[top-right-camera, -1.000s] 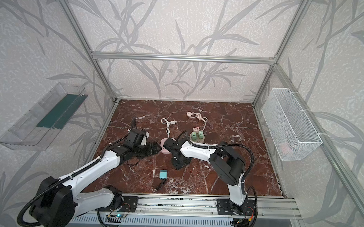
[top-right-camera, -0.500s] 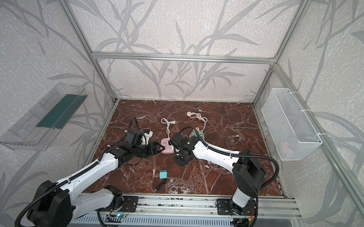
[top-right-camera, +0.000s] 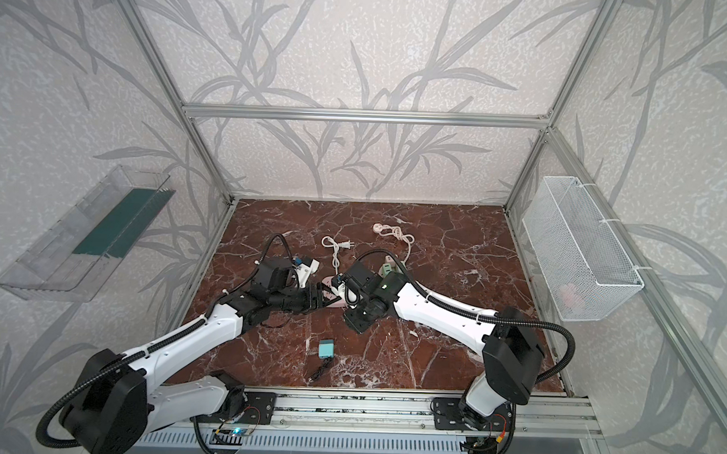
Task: Insert the plug
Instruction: 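Carry the teal charger toward the left gripper while the left gripper reaches to meet it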
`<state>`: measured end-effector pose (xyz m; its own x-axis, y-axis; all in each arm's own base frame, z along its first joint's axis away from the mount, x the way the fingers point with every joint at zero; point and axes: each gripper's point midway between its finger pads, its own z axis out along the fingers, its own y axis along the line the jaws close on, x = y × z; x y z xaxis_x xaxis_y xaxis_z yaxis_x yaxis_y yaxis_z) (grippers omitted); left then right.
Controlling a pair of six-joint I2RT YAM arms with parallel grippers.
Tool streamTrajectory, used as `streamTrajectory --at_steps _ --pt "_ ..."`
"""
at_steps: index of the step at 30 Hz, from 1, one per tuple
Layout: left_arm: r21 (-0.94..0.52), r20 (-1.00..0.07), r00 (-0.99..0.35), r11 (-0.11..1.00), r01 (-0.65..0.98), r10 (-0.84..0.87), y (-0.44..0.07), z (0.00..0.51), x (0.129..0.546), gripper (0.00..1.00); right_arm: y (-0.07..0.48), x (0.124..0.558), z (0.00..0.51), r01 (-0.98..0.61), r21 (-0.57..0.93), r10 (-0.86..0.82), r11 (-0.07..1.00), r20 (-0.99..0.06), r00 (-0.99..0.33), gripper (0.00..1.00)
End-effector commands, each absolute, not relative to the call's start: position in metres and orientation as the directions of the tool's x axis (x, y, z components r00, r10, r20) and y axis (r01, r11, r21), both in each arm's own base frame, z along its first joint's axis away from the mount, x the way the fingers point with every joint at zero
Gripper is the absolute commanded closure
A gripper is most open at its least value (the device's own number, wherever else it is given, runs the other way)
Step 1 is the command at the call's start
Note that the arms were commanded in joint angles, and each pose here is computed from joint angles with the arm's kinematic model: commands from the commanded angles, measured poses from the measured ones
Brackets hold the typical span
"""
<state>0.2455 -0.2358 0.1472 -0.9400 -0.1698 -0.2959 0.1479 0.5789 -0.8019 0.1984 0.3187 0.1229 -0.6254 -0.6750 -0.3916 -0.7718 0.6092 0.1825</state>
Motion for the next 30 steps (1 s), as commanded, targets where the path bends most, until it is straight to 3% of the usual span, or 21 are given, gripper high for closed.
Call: streamTrajectory --at_steps 1,23,27,30 --pt "-0.827 -0.289 -0.947 0.535 0.172 -0.143 -0.246 0.151 0.241 0.39 0.326 0.205 0.143 -0.779 0.183 -0.654 0.600 -0.448 -0.609 1.00" --pt "-0.856 -0.267 -0.962 0.472 0.211 -0.054 -0.271 0.156 0.229 0.52 0.342 0.220 0.160 -0.796 0.158 -0.645 0.585 -0.504 -0.574 1.00" --pt "-0.856 -0.267 -0.962 0.471 0.212 -0.053 -0.271 0.156 0.229 0.63 0.344 0.222 0.160 -0.797 0.161 -0.645 0.582 -0.506 -0.573 1.00" --pt "-0.858 -0.266 -0.963 0.468 0.211 -0.053 -0.272 0.156 0.230 0.77 0.344 0.225 0.158 -0.792 0.165 -0.641 0.588 -0.502 -0.581 1.00"
